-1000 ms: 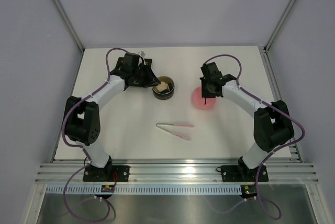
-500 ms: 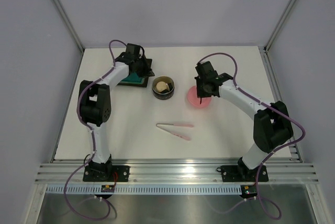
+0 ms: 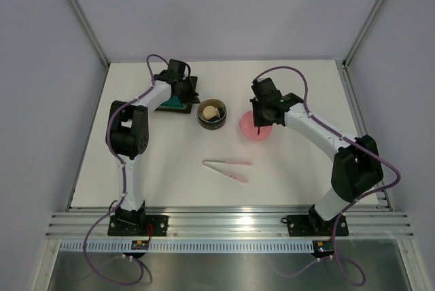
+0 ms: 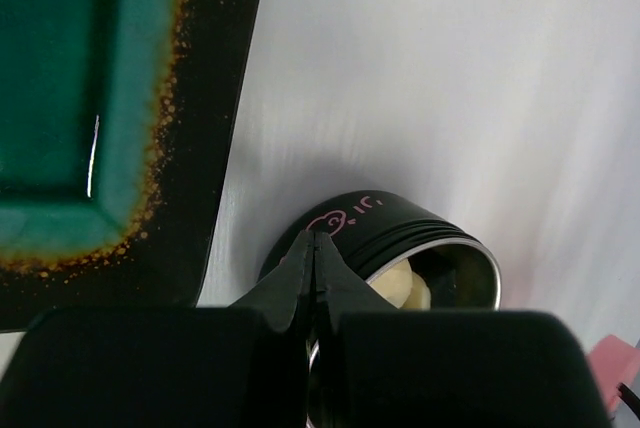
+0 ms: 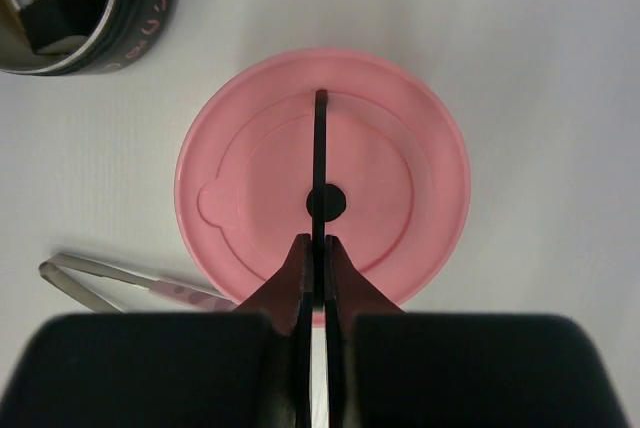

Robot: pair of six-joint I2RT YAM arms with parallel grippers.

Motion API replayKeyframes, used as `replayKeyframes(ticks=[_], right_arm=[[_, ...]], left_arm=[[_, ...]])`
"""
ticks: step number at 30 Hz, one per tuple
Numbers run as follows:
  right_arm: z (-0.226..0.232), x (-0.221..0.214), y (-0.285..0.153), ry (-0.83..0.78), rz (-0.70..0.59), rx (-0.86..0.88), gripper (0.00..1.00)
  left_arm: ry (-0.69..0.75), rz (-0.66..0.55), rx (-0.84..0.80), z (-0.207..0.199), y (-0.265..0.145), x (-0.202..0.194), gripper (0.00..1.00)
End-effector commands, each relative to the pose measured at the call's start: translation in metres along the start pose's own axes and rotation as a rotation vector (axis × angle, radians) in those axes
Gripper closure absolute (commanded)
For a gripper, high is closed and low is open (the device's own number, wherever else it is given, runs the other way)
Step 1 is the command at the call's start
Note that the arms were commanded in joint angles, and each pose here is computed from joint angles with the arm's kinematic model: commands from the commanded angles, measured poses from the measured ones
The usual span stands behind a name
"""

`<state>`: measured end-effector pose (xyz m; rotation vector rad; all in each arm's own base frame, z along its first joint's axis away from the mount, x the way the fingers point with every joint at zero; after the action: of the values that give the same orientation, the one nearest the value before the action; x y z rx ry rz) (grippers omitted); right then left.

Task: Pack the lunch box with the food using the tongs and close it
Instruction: Move the packing box to the center of the board.

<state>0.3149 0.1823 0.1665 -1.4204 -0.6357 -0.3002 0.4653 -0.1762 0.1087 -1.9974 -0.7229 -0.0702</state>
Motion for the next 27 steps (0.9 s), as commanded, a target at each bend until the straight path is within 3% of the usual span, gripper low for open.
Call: replayKeyframes(ticks=[1, 19, 27], right_arm=[[0.015, 0.03, -0.022, -0.009, -0.087, 0.056, 1.0], [0.068, 0.065, -0.01, -0.105, -0.074, 0.123, 1.0], [0.082, 0.075, 0.011, -0.144, -0.04, 0.109, 1.0]], left_arm=[[0.03, -0.006, -0.052, -0.009, -0.005, -0.004, 1.0], [0.083, 0.084, -0.138, -0.029, -0.015, -0.068, 1.0], [0.112, 0.01, -0.1, -0.028, -0.048, -0.057, 1.0]])
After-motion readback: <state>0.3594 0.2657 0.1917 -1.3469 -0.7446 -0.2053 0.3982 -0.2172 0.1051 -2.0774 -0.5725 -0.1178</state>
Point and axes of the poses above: each gripper's point midway between its finger pads, its own y axis out along the fingers, its own z axis along the line the jaws close on, x = y × z, the point moved 5 cm from there along -y, back along the fingers, and after that the axes turned 5 degrees about -y, right-handed, at the moved point
